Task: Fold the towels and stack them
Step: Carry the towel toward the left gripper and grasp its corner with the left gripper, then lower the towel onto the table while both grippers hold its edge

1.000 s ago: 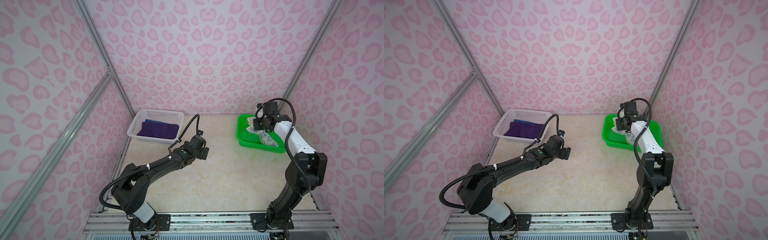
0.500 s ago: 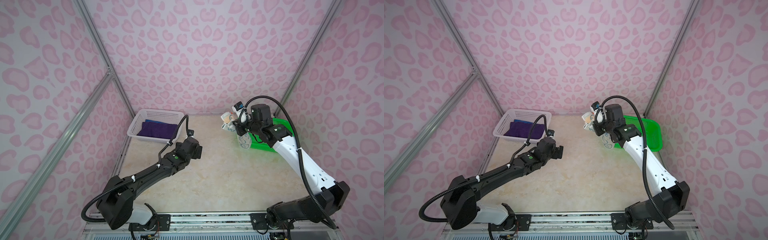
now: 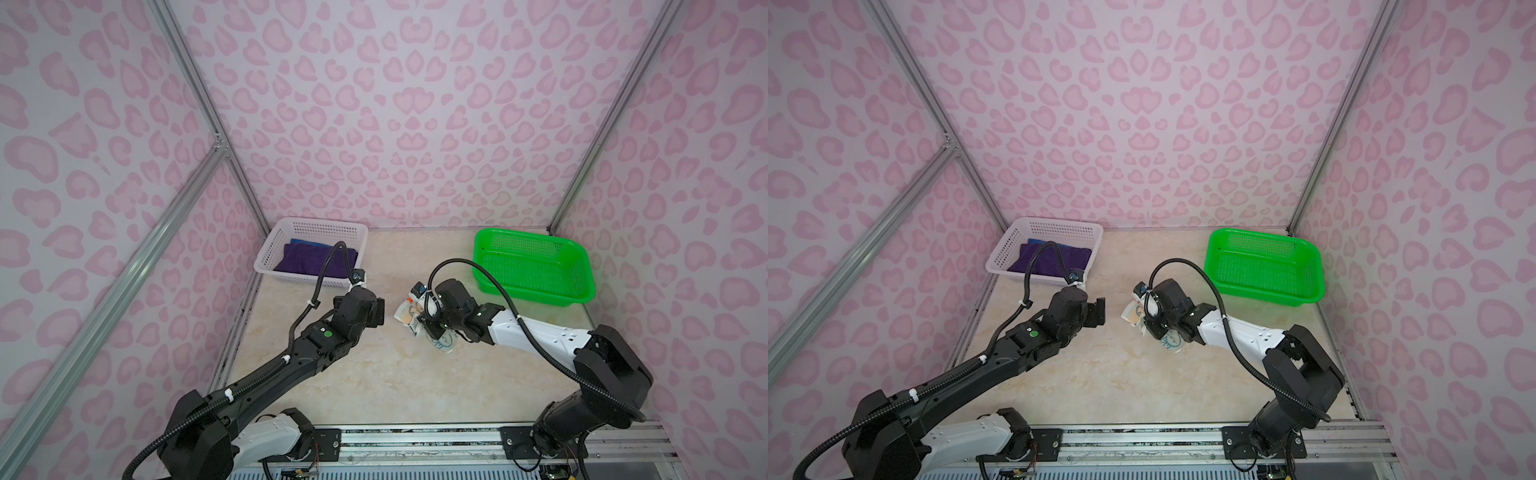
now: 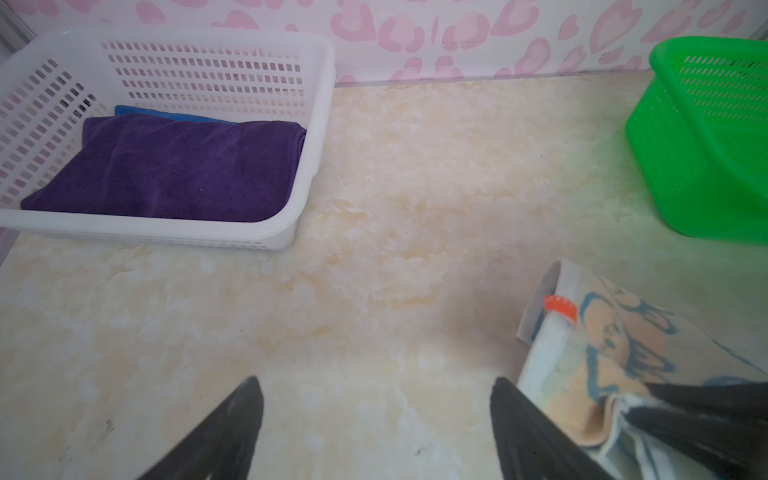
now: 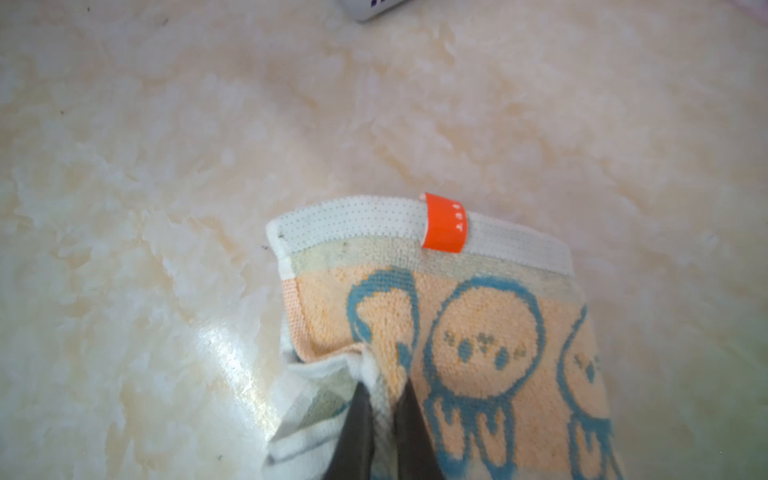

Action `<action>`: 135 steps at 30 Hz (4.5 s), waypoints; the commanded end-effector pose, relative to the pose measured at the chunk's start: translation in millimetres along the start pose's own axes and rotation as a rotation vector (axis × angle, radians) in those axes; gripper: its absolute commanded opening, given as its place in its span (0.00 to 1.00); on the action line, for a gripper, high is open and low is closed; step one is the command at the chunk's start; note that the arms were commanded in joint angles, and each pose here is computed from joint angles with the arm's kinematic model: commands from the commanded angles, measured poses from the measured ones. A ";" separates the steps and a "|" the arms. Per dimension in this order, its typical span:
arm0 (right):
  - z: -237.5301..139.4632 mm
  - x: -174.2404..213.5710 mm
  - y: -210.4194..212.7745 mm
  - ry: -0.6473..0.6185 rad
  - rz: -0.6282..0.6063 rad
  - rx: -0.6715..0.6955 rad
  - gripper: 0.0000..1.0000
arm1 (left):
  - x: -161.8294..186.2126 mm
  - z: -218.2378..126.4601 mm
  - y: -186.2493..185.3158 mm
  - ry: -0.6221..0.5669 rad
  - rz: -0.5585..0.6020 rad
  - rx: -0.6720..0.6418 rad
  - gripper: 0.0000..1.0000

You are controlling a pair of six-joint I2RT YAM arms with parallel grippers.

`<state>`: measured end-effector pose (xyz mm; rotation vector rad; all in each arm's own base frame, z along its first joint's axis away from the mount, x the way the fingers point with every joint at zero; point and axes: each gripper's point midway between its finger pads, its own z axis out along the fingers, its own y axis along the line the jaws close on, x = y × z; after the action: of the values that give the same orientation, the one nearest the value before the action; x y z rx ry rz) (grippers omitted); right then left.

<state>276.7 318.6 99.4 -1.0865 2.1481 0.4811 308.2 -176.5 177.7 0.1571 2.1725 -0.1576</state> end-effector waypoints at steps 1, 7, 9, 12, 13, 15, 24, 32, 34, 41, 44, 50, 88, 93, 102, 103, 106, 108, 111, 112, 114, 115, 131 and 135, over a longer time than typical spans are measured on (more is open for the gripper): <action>5.9 -13.8 -4.1 -0.118 0.027 0.101 0.08 | 20.8 3.5 -17.4 0.103 -0.037 0.093 0.86; 2.2 -10.2 -3.7 -0.143 0.059 0.145 0.08 | 45.1 13.6 -40.6 0.243 -0.152 0.178 0.85; -0.5 -13.3 -3.1 -0.152 0.056 0.145 0.08 | 46.9 14.7 -46.0 0.258 -0.183 0.200 0.85; -2.6 -13.9 -3.9 -0.154 0.048 0.151 0.08 | 42.7 14.8 -57.4 0.245 -0.217 0.259 0.85; -3.6 -14.9 -3.6 -0.158 0.045 0.151 0.08 | 41.5 15.5 -59.5 0.243 -0.220 0.269 0.85; -6.6 -17.2 -2.9 -0.169 0.046 0.149 0.08 | 37.8 18.3 -63.6 0.230 -0.224 0.282 0.84; -17.0 -23.6 -2.3 -0.210 0.044 0.146 0.08 | 29.1 38.1 -82.0 0.217 -0.236 0.325 0.67; -18.2 -26.9 -1.2 -0.224 0.050 0.142 0.08 | 14.2 43.3 -104.8 0.206 -0.206 0.411 0.25; -18.5 -28.7 -1.4 -0.232 0.056 0.141 0.08 | 11.2 44.3 -103.4 0.207 -0.194 0.394 0.03; -25.2 -43.0 7.2 -0.267 0.033 0.092 0.31 | -12.2 35.5 -98.0 0.196 -0.014 0.346 0.03; -37.4 -46.0 5.3 -0.251 0.009 0.091 0.48 | -31.5 28.2 -82.8 0.191 0.186 0.254 0.03; -86.4 -65.0 -19.8 -0.324 -0.010 0.055 0.56 | -86.4 5.4 -61.2 0.079 0.529 0.125 0.03; -110.1 -87.8 24.8 -0.314 -0.494 -0.331 0.60 | -20.2 -53.0 -118.4 0.277 0.739 0.617 0.03; -74.5 -68.8 35.2 -0.245 -0.443 -0.411 0.59 | -2.6 -45.3 -110.6 0.199 0.584 0.568 0.03; -53.0 -42.1 14.4 -0.170 -0.401 -0.327 0.60 | 42.8 -38.7 -88.4 0.149 0.168 0.524 0.03; -51.5 -40.0 11.7 -0.168 -0.412 -0.311 0.60 | 46.5 -37.6 -87.3 0.158 0.135 0.521 0.03; -50.9 -38.0 3.2 -0.176 -0.449 -0.277 0.60 | 68.5 -30.6 -82.0 0.224 0.064 0.498 0.03; -53.1 -38.5 2.8 -0.189 -0.491 -0.299 0.61 | 81.3 -27.2 -80.6 0.260 0.037 0.490 0.03; -55.7 -34.2 16.3 -0.192 -0.611 -0.395 0.61 | 91.7 -25.2 -81.7 0.277 0.027 0.492 0.03; -55.0 -33.6 21.4 -0.191 -0.645 -0.417 0.61 | 92.6 -25.0 -82.3 0.276 0.031 0.491 0.03; -52.9 -32.1 36.2 -0.180 -0.706 -0.483 0.61 | 89.5 -24.4 -83.7 0.263 0.040 0.488 0.03; -51.7 -31.2 42.5 -0.166 -0.724 -0.518 0.62 | 88.4 -24.8 -85.3 0.260 0.050 0.492 0.03; -17.4 30.1 60.2 0.113 -0.556 -0.645 0.43 | 67.2 -24.2 -62.9 0.180 0.106 0.358 0.03; -24.1 36.7 42.5 0.121 -0.512 -0.580 0.31 | 50.3 -22.1 -39.8 0.142 0.092 0.210 0.03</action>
<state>212.9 318.1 94.0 -1.9951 1.6934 0.8596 239.6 -229.2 139.7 0.4945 2.3040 -0.4765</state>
